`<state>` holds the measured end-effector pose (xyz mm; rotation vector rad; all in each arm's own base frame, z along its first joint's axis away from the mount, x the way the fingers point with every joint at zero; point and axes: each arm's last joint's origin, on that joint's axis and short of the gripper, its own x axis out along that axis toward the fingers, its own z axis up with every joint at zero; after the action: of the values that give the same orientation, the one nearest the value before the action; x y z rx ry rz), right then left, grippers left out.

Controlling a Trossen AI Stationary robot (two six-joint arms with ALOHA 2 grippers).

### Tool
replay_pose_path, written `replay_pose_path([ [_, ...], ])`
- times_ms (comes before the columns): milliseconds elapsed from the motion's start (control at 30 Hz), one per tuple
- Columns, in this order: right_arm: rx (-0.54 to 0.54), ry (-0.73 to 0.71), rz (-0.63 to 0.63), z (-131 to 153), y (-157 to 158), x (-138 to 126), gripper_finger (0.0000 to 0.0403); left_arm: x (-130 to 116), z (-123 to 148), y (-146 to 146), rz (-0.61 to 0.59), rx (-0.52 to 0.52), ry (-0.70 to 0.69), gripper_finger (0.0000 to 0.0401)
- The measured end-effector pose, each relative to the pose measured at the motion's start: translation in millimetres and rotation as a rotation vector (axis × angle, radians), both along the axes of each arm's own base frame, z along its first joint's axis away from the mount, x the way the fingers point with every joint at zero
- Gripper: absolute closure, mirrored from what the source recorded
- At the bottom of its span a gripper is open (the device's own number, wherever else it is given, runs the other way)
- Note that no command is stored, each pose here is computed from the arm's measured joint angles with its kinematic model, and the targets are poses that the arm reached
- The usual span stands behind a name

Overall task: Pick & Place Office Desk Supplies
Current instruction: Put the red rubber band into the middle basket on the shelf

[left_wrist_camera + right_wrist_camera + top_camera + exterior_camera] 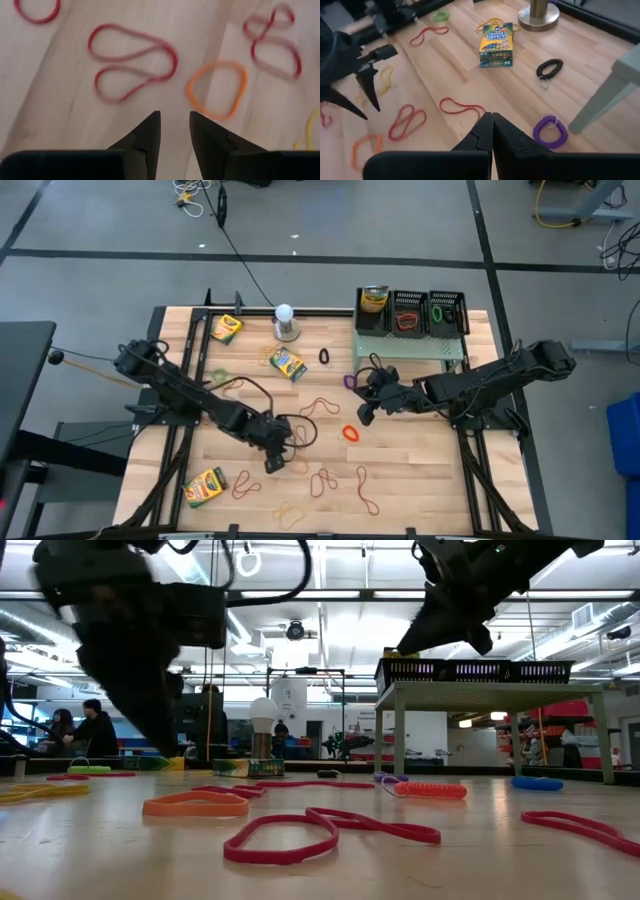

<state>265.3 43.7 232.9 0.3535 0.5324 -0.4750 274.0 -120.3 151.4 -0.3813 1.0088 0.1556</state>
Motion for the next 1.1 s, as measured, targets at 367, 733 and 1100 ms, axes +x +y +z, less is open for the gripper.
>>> replay_pose_path([
  [367, -0.094, 0.080, 0.183, -1.5, 2.5, -0.2, 0.0398, 50.2, -0.9, -8.1, 0.095, 0.100, -0.020, 0.0232],
  [733, -0.106, 0.096, 0.206, -2.1, 2.7, -0.7, 0.0398, 55.0, -23.4, -12.4, 0.080, 0.131, 0.078, 0.0241],
  [1100, -0.098, 0.087, 0.210, -1.6, 3.0, -0.2, 0.0398, 48.1, -10.4, -10.3, 0.052, 0.155, 0.089, 0.0388],
])
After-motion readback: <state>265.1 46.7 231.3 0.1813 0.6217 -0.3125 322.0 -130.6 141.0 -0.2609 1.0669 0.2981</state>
